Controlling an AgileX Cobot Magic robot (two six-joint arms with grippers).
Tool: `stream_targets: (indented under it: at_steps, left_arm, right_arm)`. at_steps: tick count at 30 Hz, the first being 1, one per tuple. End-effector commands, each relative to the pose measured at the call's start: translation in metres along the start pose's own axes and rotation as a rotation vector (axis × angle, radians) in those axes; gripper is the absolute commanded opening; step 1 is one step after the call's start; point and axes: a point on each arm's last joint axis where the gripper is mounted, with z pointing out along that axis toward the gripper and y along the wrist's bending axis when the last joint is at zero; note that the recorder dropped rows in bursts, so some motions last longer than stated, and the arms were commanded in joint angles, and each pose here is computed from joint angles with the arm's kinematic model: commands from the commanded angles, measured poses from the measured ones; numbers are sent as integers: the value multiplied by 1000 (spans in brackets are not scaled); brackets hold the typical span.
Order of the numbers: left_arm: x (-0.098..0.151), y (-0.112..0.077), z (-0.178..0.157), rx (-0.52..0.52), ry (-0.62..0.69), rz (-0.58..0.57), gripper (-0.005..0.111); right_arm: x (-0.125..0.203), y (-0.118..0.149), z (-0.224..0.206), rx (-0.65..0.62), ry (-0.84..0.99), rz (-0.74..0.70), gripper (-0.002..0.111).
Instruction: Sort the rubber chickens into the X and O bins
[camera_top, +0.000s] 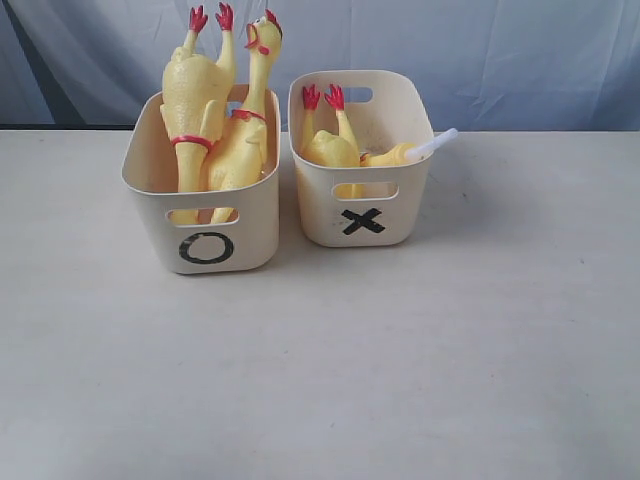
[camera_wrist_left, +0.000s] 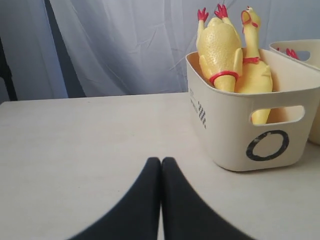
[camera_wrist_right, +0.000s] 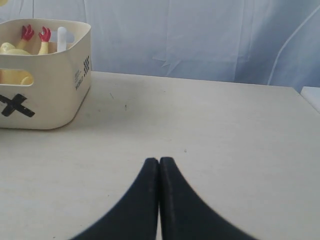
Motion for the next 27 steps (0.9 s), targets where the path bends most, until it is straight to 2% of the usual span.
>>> stream_targets:
  at_steps: [1,10,27]
  left_arm:
    - [1,1,0,-17,0,83,0]
    - [1,2,0,-21,5,15,0]
    - [2,3,0,-32,14,44,0]
  right_arm:
    - [0,0,0,7,-15,-12,-1]
    - [0,0,0,7,-15,-6,-1]
    - [0,0,0,6,-15,-5,-1]
